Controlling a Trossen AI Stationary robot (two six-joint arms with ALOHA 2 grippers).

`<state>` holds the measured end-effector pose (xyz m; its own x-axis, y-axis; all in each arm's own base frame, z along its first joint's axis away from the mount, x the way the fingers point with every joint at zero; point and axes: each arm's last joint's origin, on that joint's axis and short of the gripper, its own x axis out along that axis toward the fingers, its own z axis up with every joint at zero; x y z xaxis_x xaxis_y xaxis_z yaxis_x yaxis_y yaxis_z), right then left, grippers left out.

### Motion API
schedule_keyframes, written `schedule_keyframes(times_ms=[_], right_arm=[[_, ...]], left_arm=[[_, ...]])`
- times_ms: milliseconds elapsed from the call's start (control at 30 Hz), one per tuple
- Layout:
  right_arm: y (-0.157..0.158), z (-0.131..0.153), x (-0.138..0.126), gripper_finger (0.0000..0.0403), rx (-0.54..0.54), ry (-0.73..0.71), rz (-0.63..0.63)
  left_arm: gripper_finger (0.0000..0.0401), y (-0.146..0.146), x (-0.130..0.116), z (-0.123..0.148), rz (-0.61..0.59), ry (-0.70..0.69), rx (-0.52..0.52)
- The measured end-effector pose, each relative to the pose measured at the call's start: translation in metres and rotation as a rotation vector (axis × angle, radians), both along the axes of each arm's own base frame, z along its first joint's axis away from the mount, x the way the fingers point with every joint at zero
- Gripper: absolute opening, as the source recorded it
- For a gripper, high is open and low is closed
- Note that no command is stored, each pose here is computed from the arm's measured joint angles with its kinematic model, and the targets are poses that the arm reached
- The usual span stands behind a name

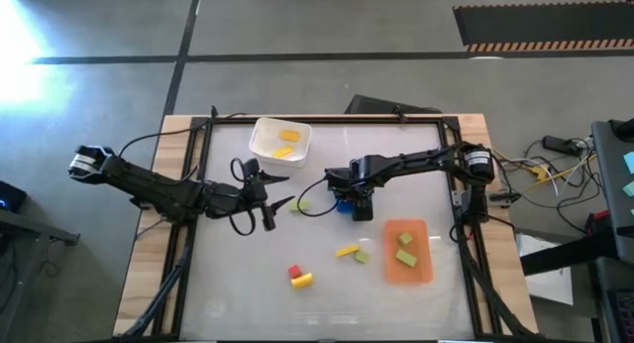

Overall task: Sort & place blocks by color
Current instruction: Put the orange block into the blue bin, then put the green block into the orange bin

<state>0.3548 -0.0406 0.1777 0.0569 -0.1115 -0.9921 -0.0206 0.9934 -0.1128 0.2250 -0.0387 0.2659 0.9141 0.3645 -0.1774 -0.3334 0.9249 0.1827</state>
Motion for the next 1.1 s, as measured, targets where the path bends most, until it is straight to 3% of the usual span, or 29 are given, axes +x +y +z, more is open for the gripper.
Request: schedule_keyframes(times_ms=[300, 600, 900, 1100], right_arm=[[0.001, 0.017, 0.0, 0.02, -0.002, -0.033, -0.021], [0.013, 0.063, -0.015, 0.0168, 0.006, -0.15, -0.106], [0.059, 0.093, -0.035, 0.0133, 0.045, -0.429, -0.071], [0.091, 0.097, -0.049, 0.0115, -0.016, -0.634, 0.0]], left_arm=[[0.0224, 0.0, 0.0, -0.002, 0.0, 0.021, 0.003], [0.0224, 0.001, -0.003, -0.013, 0.013, 0.085, -0.034], [0.0224, 0.001, -0.002, -0.034, 0.034, 0.133, -0.087], [0.0224, -0.001, 0.005, -0.049, 0.05, 0.176, -0.129]])
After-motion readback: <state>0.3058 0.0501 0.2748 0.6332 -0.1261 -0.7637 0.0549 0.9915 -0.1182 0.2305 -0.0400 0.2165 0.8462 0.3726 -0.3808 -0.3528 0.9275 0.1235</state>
